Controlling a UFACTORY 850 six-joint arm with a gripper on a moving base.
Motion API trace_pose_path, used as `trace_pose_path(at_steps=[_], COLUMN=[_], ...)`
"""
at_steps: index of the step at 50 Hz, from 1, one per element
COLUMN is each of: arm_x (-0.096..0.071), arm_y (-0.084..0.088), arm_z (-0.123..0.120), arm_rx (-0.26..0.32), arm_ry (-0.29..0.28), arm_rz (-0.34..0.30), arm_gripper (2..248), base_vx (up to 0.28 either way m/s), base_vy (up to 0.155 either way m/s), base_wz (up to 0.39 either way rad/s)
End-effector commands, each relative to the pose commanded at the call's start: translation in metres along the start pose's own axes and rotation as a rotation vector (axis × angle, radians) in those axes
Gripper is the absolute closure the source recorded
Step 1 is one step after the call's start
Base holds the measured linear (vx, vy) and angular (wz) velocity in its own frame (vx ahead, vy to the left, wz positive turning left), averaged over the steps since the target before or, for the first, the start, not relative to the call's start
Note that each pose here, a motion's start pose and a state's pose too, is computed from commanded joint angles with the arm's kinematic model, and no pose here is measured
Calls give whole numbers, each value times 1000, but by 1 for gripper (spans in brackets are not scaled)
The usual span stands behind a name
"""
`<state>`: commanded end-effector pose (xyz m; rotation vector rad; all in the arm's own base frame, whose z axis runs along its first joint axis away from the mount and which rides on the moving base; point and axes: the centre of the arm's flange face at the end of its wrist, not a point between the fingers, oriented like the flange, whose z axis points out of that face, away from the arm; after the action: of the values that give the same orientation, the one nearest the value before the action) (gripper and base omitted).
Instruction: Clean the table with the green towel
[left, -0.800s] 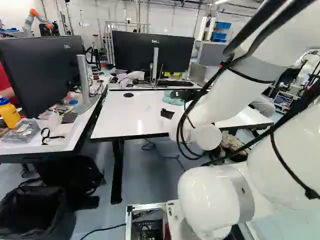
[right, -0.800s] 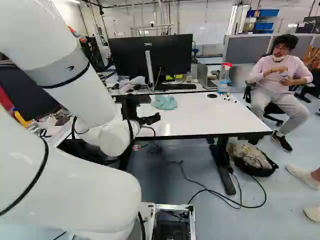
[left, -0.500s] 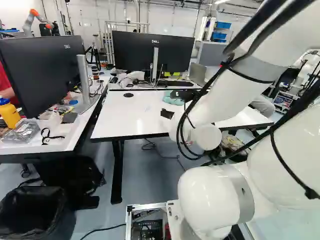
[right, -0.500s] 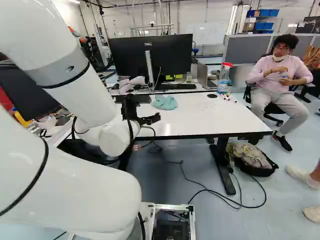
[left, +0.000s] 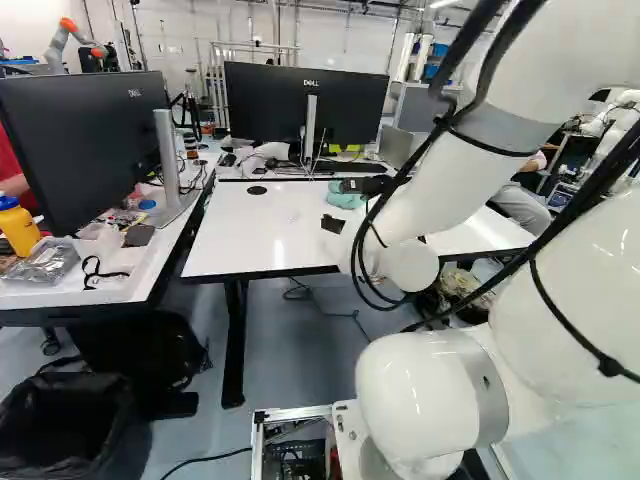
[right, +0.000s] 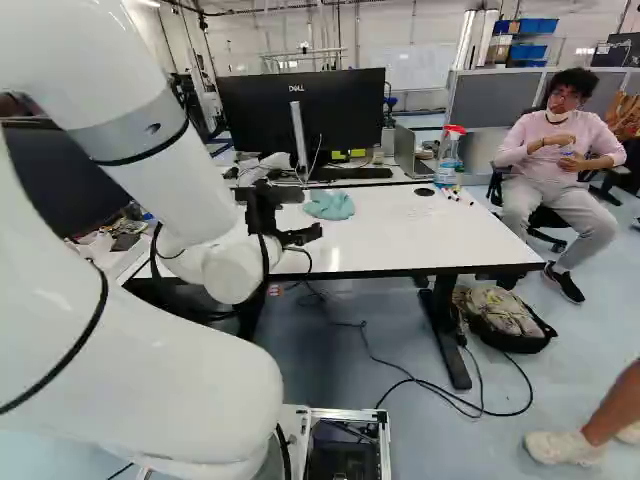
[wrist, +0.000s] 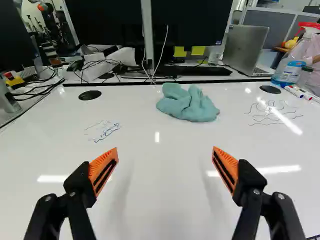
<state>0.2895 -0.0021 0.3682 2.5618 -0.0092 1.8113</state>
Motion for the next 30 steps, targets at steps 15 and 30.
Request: trace_pose_path(at_steps=[15, 30], arm_x=[14, 37], arm_y=[8, 20], arm_z=[18, 37], arm_rx=[-25, -57], arm_ry=[10, 45], arm_rz=[9, 19], arm_gripper=[3, 3], base_vx=[0, 0], base_vy=[0, 0], base_wz=[0, 0])
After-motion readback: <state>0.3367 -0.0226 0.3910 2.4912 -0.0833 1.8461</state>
